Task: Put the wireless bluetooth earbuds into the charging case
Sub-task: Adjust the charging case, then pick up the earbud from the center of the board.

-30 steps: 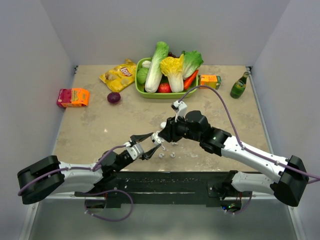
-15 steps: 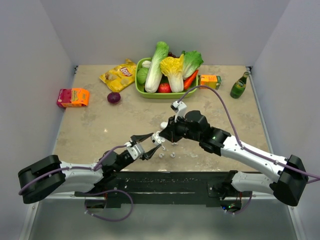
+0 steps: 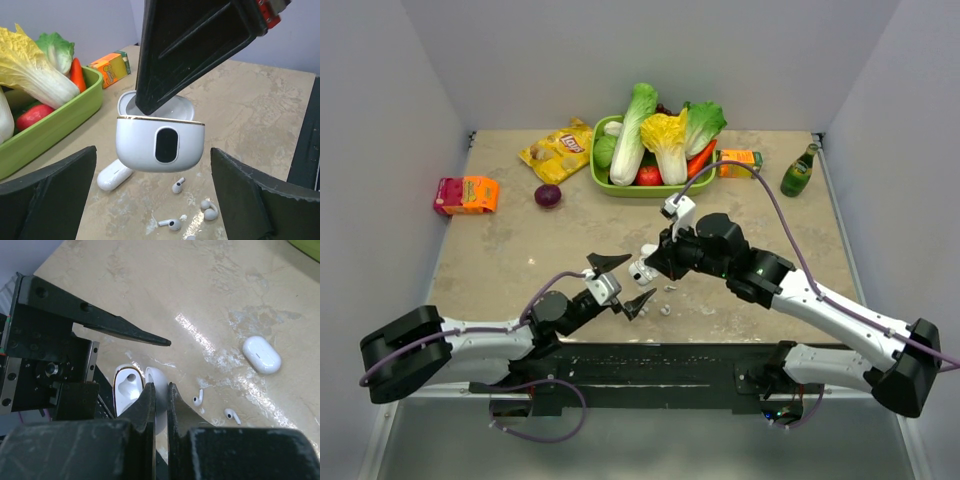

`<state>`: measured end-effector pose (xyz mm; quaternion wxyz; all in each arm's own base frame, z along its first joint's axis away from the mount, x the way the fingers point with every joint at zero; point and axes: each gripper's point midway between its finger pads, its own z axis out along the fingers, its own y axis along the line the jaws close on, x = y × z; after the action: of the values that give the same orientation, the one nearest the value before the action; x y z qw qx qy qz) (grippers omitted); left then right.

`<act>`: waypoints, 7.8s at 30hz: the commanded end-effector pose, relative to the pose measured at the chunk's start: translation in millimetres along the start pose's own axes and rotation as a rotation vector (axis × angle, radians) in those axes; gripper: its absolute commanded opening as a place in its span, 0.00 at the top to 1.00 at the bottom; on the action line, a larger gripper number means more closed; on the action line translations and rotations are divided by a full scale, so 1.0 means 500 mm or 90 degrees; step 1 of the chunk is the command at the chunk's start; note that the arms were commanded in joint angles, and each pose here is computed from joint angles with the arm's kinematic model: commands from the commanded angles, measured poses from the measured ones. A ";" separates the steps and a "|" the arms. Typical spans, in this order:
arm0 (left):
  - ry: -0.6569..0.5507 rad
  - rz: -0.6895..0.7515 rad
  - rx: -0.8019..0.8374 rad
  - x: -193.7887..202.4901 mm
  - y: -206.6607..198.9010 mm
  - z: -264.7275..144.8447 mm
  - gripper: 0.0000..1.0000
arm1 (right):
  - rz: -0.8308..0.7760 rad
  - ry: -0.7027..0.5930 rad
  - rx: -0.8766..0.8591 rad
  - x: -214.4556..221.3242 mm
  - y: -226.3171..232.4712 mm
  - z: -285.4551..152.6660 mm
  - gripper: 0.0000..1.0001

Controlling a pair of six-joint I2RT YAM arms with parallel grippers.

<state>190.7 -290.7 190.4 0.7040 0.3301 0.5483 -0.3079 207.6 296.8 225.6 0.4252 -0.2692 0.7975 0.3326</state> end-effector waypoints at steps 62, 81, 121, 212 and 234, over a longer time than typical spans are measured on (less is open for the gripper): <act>-0.023 -0.239 0.325 -0.121 -0.116 0.010 0.51 | -0.296 -0.014 -0.085 -0.039 0.096 -0.099 1.00; -0.027 -0.242 0.321 -0.111 -0.117 0.004 1.00 | -0.275 -0.029 -0.078 -0.048 0.096 -0.102 0.86; -0.118 -0.286 0.135 -0.043 -0.050 -0.156 1.00 | 0.048 0.062 0.202 0.234 -0.138 0.054 0.54; -0.027 -0.301 0.187 0.030 -0.094 -0.186 1.00 | 0.068 0.236 0.359 0.334 -0.241 0.137 1.00; -0.023 -0.303 0.185 0.031 -0.094 -0.181 1.00 | 0.076 0.138 0.257 0.226 -0.180 0.100 0.54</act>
<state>123.1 -269.3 240.4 0.6115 0.2749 0.4782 -0.5672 240.1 263.1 63.3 0.3419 -0.1752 0.9109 0.1505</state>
